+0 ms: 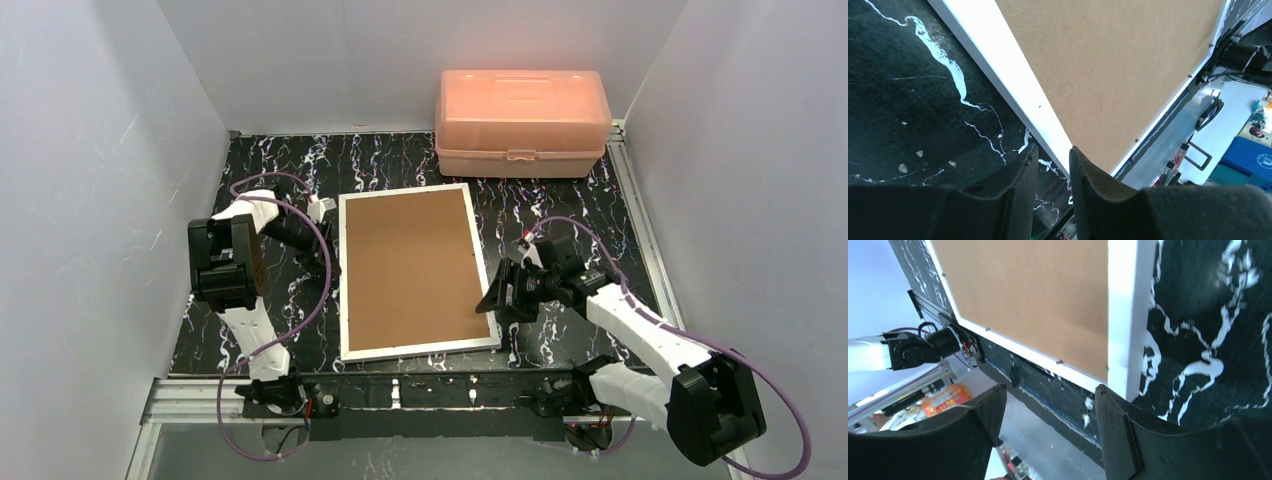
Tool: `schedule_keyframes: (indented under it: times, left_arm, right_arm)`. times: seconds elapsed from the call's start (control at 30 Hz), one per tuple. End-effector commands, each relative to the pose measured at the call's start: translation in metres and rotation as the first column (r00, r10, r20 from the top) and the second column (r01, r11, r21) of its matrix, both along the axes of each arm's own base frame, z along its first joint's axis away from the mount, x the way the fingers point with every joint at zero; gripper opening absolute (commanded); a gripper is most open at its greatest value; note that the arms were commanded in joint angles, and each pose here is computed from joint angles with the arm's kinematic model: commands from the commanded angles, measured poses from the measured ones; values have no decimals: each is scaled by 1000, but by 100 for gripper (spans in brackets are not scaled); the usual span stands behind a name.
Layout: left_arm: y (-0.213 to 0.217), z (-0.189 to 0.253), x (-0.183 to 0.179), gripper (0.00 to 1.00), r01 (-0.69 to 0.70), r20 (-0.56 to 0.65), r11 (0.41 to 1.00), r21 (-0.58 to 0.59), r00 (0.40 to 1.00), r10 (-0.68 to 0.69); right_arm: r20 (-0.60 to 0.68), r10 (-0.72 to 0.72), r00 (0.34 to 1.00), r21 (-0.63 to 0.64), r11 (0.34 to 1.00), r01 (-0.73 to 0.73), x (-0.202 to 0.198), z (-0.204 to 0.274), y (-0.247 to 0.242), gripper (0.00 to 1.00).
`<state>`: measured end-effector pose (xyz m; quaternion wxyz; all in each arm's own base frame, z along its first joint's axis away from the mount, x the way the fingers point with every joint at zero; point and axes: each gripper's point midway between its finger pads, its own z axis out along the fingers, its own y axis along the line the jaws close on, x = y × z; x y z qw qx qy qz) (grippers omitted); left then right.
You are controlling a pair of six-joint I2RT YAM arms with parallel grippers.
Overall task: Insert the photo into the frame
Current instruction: Install the photo frame at the center of the board.
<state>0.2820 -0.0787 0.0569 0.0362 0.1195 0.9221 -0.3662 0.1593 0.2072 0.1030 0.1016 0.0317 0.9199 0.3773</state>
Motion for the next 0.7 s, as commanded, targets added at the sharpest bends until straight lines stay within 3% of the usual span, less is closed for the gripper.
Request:
schedule_keyframes:
  times: [0.0,0.67]
  left_arm:
    - [0,-8,-13,25,38,-24,999,8,999,-38]
    - [-3,-14,-15,15,30,-39,1000,8,999,-30]
  right_arm:
    - [-76,13,997,69,998,-8,-23,-7,5,72]
    - [-107,22,994,18,1000,-20,-25,-35,6,68]
